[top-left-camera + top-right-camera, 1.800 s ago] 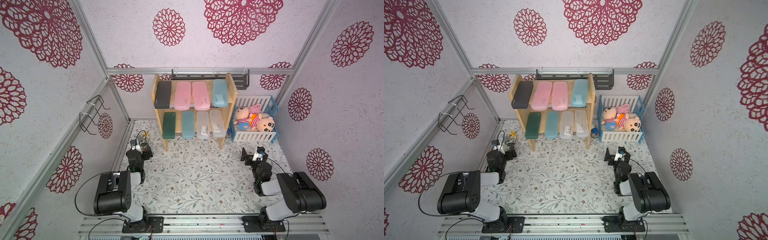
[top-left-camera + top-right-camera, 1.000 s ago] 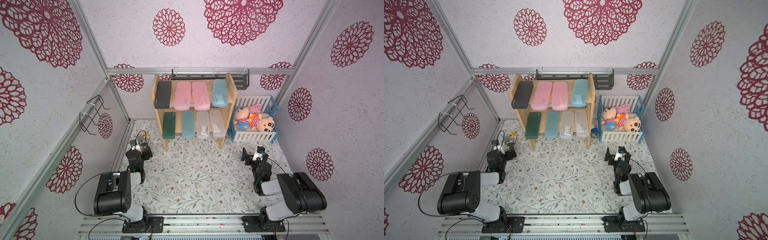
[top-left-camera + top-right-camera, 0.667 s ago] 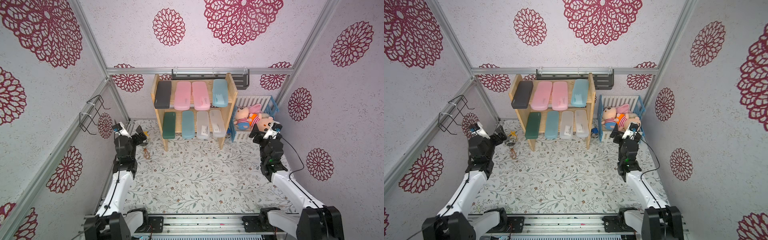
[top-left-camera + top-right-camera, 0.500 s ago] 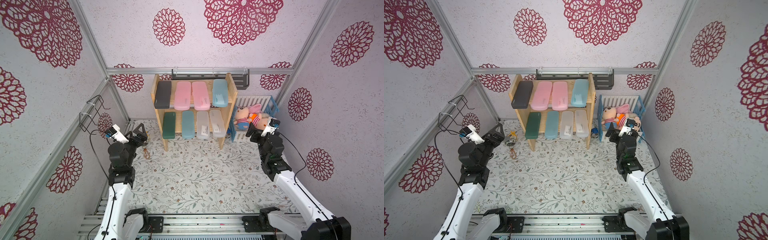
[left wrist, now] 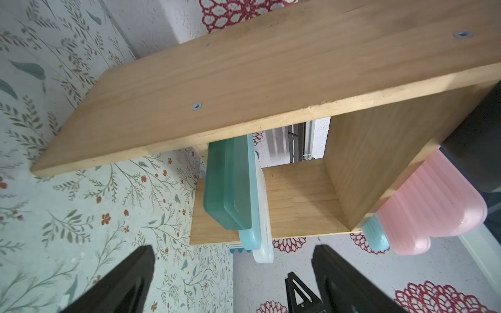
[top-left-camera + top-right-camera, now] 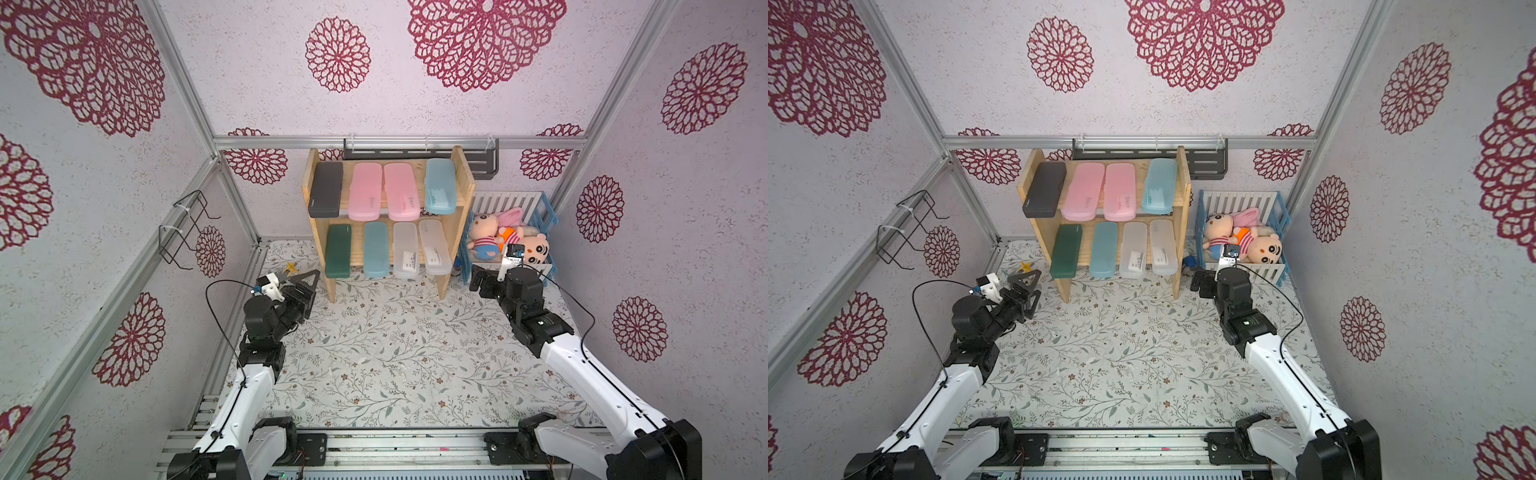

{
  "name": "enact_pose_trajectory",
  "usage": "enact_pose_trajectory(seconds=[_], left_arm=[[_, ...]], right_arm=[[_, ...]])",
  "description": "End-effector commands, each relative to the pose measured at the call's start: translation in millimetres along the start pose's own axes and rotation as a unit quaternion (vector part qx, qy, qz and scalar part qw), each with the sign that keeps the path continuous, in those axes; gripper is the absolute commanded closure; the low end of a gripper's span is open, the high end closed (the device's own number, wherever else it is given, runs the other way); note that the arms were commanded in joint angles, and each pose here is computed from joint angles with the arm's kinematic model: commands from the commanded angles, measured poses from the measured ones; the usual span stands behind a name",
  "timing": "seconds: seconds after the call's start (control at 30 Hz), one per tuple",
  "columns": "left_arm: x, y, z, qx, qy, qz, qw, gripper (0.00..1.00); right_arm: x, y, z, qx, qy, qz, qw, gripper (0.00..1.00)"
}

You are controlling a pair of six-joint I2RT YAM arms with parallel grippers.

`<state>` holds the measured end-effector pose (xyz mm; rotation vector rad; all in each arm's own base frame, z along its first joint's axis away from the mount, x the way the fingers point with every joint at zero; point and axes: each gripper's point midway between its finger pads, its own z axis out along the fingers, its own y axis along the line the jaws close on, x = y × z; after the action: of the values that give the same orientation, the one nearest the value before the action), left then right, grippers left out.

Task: Remove the pencil cases from the shelf
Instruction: Pick up the pencil case from the shelf.

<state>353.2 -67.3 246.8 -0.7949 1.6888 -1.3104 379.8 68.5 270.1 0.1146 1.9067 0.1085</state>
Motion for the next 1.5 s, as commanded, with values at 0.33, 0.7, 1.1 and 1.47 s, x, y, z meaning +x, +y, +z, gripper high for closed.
enact_pose_trajectory(seconds=[0.33,0.7,1.1,1.47], left_arm=[[10.0,-28.1,32.7,0.024,0.034,0.007,0.999,0.03],[10.4,-17.7,66.1,0.034,0.045,-0.022,0.998,0.02],[5.3,-12.7,79.6,0.038,0.037,-0.035,0.998,0.17],[4.0,2.1,79.5,0.032,0.019,-0.040,0.998,0.55]], right_arm=[[-8.6,15.9,8.4,-0.027,0.005,0.011,1.000,0.01],[-2.0,13.7,16.2,-0.017,0.016,0.000,1.000,0.01],[-0.4,13.2,21.5,-0.012,0.018,-0.004,1.000,0.01],[-1.4,11.8,21.9,-0.008,0.017,-0.015,1.000,0.01]])
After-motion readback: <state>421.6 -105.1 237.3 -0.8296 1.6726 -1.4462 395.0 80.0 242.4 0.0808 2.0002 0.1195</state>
